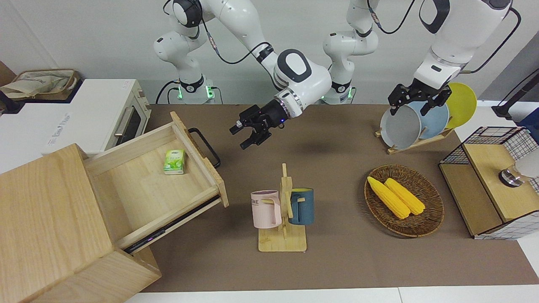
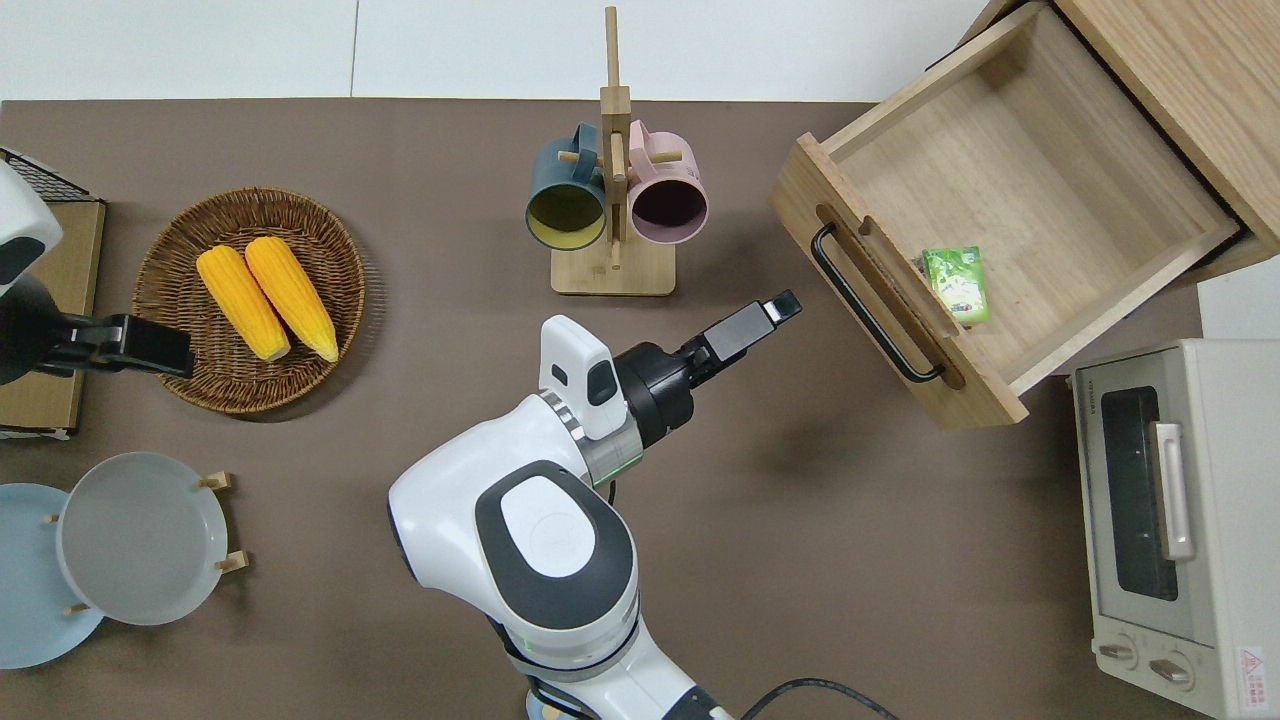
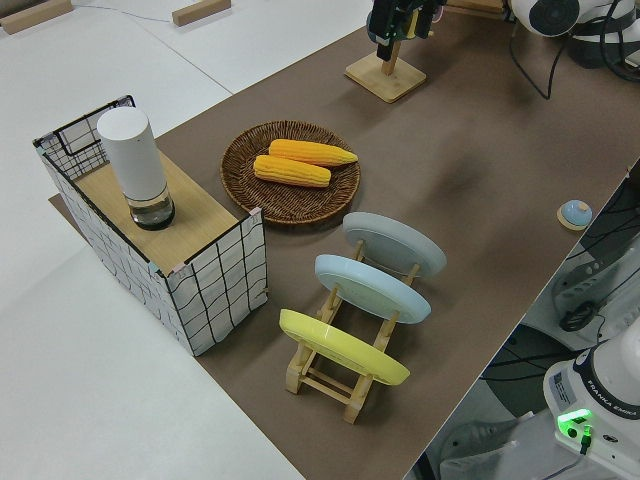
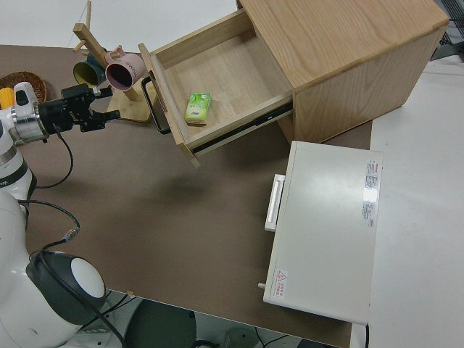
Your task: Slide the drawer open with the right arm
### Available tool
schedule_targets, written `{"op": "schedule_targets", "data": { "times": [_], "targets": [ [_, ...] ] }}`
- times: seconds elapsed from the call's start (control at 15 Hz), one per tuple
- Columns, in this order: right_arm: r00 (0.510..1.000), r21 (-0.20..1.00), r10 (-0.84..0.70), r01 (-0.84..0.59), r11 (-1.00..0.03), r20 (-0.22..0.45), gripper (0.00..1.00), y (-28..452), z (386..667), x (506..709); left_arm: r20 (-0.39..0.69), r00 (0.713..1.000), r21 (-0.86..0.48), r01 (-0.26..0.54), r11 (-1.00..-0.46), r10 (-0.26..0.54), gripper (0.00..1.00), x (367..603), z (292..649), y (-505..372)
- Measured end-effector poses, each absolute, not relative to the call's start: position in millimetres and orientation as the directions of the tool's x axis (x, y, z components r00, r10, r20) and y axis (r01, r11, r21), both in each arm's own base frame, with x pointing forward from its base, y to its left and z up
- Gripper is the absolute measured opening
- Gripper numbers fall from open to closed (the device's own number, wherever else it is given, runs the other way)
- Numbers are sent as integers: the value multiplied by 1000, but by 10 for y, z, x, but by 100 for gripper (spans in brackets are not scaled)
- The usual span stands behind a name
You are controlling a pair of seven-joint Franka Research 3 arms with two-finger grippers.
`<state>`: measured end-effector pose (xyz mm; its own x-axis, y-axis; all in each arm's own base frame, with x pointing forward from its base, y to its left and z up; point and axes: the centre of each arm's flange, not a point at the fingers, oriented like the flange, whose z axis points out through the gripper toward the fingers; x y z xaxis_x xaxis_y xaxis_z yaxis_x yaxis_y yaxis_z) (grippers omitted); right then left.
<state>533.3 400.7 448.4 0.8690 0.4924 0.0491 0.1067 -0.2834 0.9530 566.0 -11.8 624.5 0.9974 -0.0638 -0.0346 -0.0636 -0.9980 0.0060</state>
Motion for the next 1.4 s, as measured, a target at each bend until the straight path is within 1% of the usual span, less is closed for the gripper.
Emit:
{"op": "schedule_targets", "data": {
  "times": [0.27,0.53,0.73,1.0,1.13,1.4],
  "targets": [
    [894,901,441,122,-416,83,99,4019,4778,5255,-35,997,6,-64,-998,-64,100,5660,6245,-118],
    [931,812,351,131,-569,96,99,3787,5111,5229,-35,997,6,-64,-998,-64,100,5660,6245,-118],
    [959,728,265,113,-676,98,99,3473,5335,5304,-35,997,6,-64,-998,-64,100,5660,6245,-118],
    [985,569,141,60,-820,100,99,2958,5675,5428,-35,997,6,-64,-998,-64,100,5660,6245,-118],
    [991,488,101,47,-871,84,99,2674,5848,5476,-35,997,6,-64,-998,-64,100,5660,6245,-118],
    [995,352,64,35,-936,71,99,2184,6157,5534,-35,997,6,-64,-998,-64,100,5660,6245,-118]
  ]
}}
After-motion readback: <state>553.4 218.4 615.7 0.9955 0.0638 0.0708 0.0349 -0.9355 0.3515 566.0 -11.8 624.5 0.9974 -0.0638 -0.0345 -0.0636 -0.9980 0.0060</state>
